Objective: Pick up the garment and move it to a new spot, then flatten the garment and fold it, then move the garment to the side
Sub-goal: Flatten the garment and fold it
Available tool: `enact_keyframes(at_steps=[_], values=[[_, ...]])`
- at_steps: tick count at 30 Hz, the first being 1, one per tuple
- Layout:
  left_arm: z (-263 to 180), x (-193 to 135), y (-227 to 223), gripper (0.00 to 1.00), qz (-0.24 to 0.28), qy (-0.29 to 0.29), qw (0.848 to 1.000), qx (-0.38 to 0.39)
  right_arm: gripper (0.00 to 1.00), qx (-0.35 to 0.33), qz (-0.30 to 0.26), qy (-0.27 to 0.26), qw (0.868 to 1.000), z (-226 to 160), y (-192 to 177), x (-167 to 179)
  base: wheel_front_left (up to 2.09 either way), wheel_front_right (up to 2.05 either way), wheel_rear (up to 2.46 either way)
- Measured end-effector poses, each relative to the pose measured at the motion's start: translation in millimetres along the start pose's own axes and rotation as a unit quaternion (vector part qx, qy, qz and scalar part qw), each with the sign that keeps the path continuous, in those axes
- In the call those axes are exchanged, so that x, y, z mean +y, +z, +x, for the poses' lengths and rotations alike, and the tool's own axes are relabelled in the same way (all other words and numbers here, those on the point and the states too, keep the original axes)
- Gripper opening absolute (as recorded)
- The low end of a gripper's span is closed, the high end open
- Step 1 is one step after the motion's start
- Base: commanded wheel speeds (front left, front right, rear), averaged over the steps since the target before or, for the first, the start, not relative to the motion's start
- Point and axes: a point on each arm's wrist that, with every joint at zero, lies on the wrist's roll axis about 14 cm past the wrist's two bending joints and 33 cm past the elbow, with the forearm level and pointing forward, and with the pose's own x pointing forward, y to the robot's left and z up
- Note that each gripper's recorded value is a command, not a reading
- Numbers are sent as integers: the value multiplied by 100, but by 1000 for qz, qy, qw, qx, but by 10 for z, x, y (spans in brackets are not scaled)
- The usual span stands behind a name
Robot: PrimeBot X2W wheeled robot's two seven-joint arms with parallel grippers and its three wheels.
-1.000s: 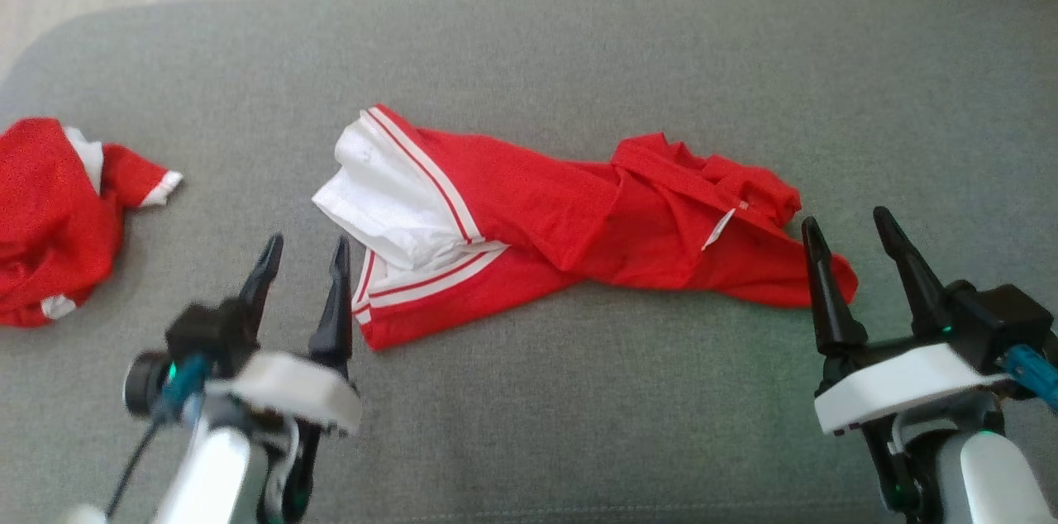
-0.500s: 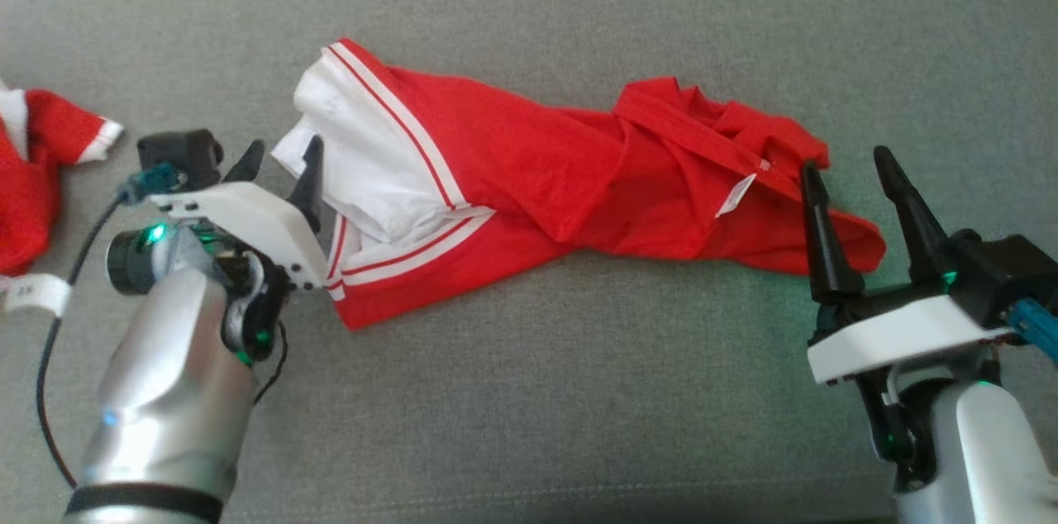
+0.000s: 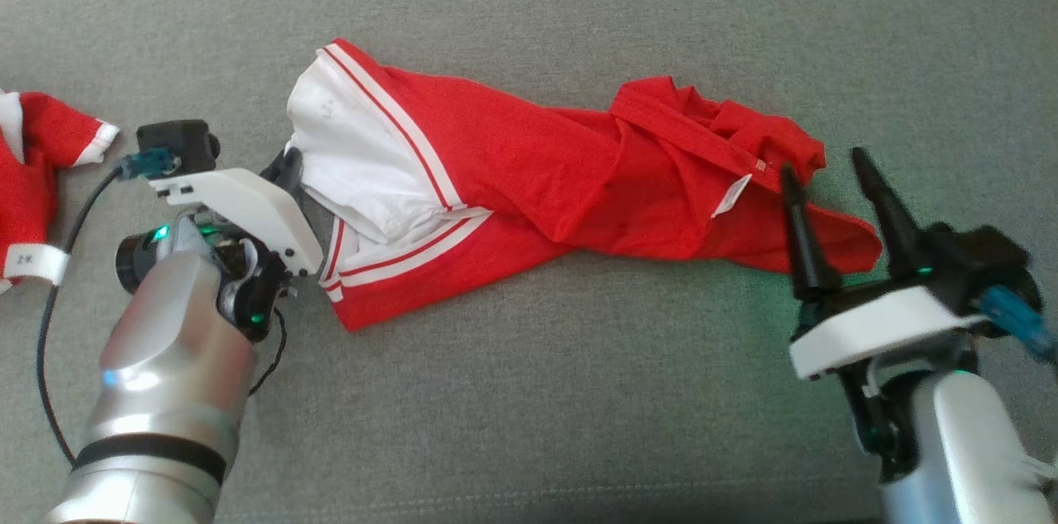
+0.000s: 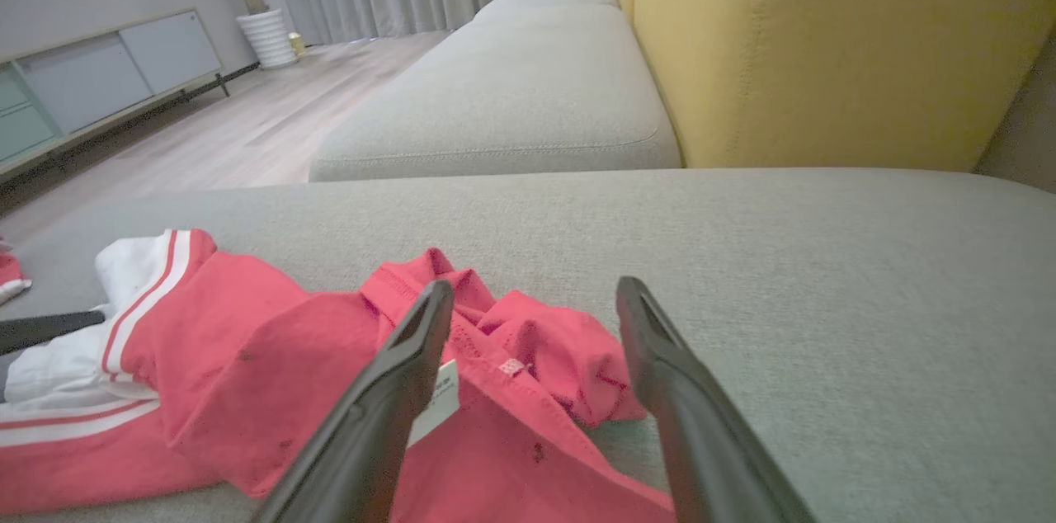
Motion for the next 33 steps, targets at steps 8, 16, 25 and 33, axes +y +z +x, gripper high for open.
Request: enact_keyframes(at_steps=[8, 16, 25, 33], values=[[-19, -5, 12, 0, 4, 1, 1000, -17, 100, 95, -62, 48, 992, 81, -433, 121, 0, 0, 0], [-37, -11, 15, 0, 2, 1, 1000, -29, 5, 133, -111, 56, 983, 190, -565, 68, 0, 0, 0], [-147, -86, 344, 0, 10, -9, 994, -110, 0, 82, -51, 35, 995, 204, -258, -7, 0, 0, 0], [-553, -264, 1371, 0, 36, -32, 961, -273, 0, -40, 116, -3, 992, 143, 529, -213, 0, 0, 0]])
